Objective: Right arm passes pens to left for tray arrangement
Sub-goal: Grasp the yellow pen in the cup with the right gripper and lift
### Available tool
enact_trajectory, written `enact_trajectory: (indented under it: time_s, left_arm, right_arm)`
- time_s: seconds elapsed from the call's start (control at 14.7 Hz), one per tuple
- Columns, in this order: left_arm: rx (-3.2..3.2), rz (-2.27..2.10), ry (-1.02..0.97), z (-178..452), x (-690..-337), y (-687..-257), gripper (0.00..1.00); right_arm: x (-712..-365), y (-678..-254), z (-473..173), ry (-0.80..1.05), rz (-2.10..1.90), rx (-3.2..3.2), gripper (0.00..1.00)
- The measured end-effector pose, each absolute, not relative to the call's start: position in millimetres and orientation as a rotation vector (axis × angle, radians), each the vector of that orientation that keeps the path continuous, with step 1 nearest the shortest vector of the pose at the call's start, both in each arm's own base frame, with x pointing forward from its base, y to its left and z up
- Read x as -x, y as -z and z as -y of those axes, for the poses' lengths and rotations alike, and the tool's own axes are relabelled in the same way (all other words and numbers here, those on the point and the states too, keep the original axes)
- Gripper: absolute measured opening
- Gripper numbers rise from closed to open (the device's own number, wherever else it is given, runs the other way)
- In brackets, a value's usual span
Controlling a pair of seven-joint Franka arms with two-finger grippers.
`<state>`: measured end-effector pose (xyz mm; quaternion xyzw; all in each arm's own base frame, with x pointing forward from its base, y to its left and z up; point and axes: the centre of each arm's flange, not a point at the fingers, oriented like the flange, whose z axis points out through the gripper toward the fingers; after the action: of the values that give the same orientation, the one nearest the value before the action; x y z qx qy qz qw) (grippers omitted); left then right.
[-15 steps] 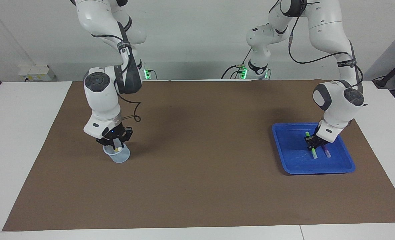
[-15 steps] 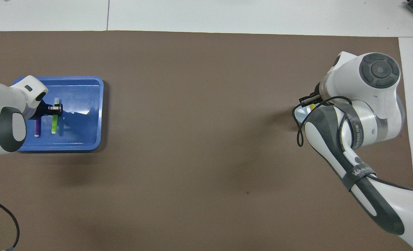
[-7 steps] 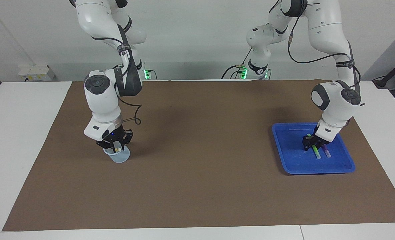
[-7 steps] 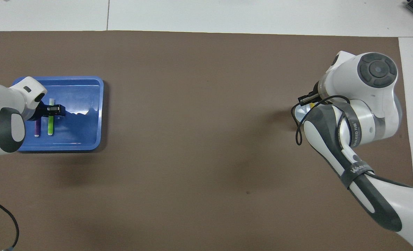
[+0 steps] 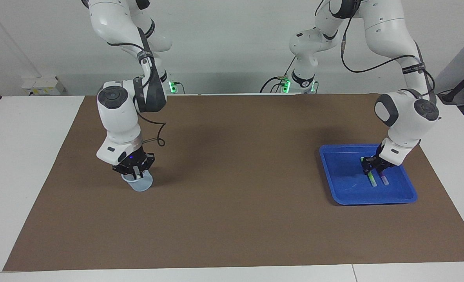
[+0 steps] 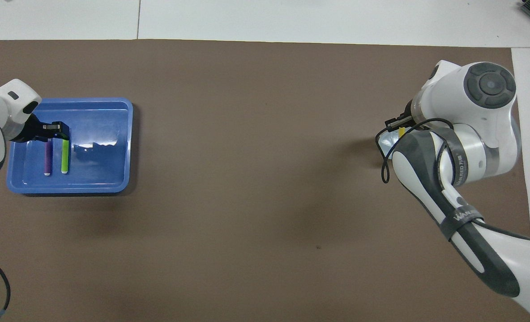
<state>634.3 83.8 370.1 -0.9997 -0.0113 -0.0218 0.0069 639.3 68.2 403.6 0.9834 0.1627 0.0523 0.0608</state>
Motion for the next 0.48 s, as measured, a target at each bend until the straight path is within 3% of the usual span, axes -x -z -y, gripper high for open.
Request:
enact_trajectory:
  time_s: [0.48]
  left_arm:
    - [3.128,0.201,0.06,-45,-645,-419,0.65]
  right_arm:
    - [-640,-474,-58,-0.186,-0.436,-2.974,0.19]
